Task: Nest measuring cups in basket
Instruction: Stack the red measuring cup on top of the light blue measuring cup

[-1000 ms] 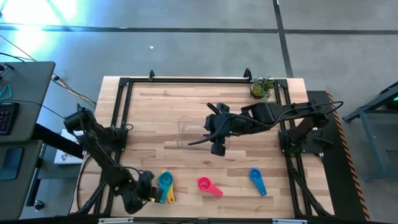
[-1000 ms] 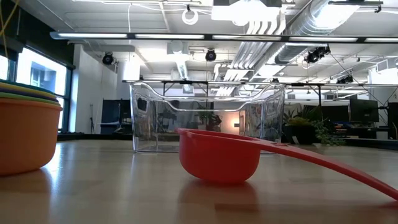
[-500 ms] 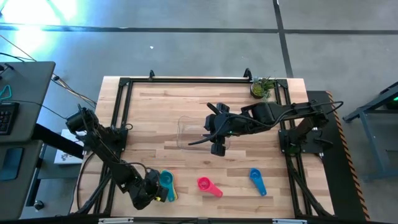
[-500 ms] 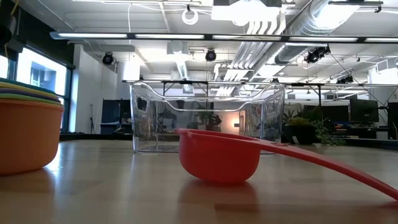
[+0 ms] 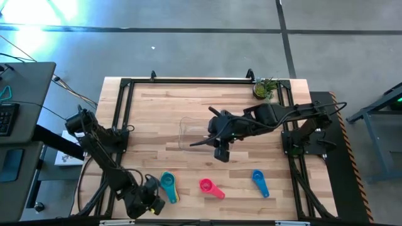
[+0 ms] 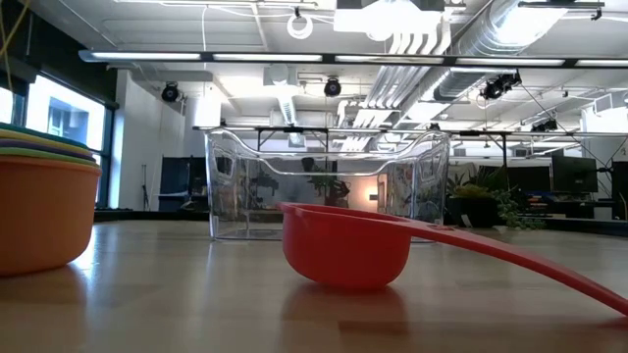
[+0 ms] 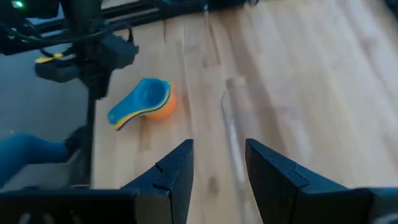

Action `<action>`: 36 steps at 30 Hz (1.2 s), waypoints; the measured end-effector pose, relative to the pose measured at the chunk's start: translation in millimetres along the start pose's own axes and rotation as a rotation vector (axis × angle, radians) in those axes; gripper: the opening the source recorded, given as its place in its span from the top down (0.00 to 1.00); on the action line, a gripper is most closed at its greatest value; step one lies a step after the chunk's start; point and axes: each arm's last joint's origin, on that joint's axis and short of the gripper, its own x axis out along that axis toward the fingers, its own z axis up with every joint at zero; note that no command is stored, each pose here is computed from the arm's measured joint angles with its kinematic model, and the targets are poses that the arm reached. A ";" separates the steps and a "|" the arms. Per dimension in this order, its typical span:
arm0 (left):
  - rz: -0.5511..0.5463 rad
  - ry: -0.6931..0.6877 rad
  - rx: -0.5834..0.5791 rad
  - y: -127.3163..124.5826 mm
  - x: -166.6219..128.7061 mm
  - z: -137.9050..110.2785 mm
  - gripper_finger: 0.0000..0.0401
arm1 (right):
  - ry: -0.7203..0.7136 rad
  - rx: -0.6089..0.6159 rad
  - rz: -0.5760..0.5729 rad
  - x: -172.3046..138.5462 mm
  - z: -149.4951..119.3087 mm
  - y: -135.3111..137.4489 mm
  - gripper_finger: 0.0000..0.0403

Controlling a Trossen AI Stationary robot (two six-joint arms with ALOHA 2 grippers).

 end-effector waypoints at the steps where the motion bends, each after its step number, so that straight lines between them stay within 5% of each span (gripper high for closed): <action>1: 0.021 -0.007 0.020 2.4 -0.3 0.2 0.87 | 0.017 0.026 0.000 -0.1 -1.9 0.5 0.66; 8: 0.153 -0.048 0.140 10.5 -35.7 12.8 0.87 | 0.189 0.128 -0.147 5.9 -31.2 5.0 0.66; 17: 0.069 -0.051 0.213 4.1 -105.3 37.2 0.87 | 0.346 0.228 -0.161 45.5 -77.1 17.9 0.66; 29: -0.085 -0.052 0.306 4.2 -158.9 58.4 0.87 | 0.266 0.320 -0.059 81.6 -119.0 51.4 0.66; 36: -0.070 -0.057 0.324 8.8 -166.5 63.2 0.87 | 0.141 0.347 0.052 98.7 -129.4 63.8 0.66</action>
